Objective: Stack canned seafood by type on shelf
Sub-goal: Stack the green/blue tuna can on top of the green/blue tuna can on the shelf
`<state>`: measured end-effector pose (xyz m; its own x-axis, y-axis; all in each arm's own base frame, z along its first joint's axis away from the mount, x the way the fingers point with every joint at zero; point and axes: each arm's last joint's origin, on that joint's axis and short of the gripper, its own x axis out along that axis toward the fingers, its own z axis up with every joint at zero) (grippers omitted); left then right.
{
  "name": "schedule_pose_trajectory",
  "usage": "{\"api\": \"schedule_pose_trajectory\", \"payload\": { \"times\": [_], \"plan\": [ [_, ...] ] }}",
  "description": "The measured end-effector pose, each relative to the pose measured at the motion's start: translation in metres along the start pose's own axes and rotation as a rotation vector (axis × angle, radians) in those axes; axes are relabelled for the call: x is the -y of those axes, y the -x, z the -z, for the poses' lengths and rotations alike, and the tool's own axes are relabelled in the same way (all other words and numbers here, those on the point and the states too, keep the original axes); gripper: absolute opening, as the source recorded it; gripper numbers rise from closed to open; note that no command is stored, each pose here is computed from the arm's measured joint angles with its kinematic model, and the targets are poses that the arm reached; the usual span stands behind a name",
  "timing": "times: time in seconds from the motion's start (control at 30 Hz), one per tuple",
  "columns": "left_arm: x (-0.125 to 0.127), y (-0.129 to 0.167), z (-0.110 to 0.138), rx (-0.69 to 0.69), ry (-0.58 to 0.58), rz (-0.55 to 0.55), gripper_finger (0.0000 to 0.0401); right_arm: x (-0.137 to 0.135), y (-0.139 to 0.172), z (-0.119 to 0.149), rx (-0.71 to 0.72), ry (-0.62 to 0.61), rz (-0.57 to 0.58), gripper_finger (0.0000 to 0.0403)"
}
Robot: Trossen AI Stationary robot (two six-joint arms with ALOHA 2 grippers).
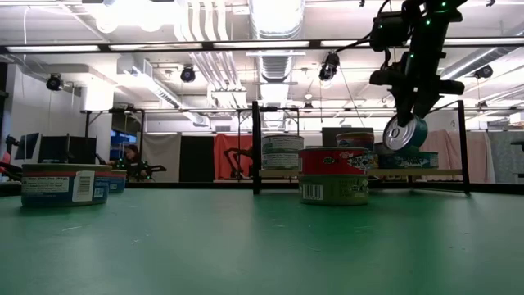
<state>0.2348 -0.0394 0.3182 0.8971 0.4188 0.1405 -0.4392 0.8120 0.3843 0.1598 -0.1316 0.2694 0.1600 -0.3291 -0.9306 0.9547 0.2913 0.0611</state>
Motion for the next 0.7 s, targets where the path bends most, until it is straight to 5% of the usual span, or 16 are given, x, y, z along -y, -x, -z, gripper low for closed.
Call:
{"api": "schedule_pose_trajectory", "payload": {
  "times": [0.7],
  "plan": [
    [0.0000, 0.0000, 0.0000, 0.000, 0.001, 0.000, 0.0000, 0.0011, 0.0000, 0.0002, 0.009, -0.028, 0.026, 0.0148]
  ]
}}
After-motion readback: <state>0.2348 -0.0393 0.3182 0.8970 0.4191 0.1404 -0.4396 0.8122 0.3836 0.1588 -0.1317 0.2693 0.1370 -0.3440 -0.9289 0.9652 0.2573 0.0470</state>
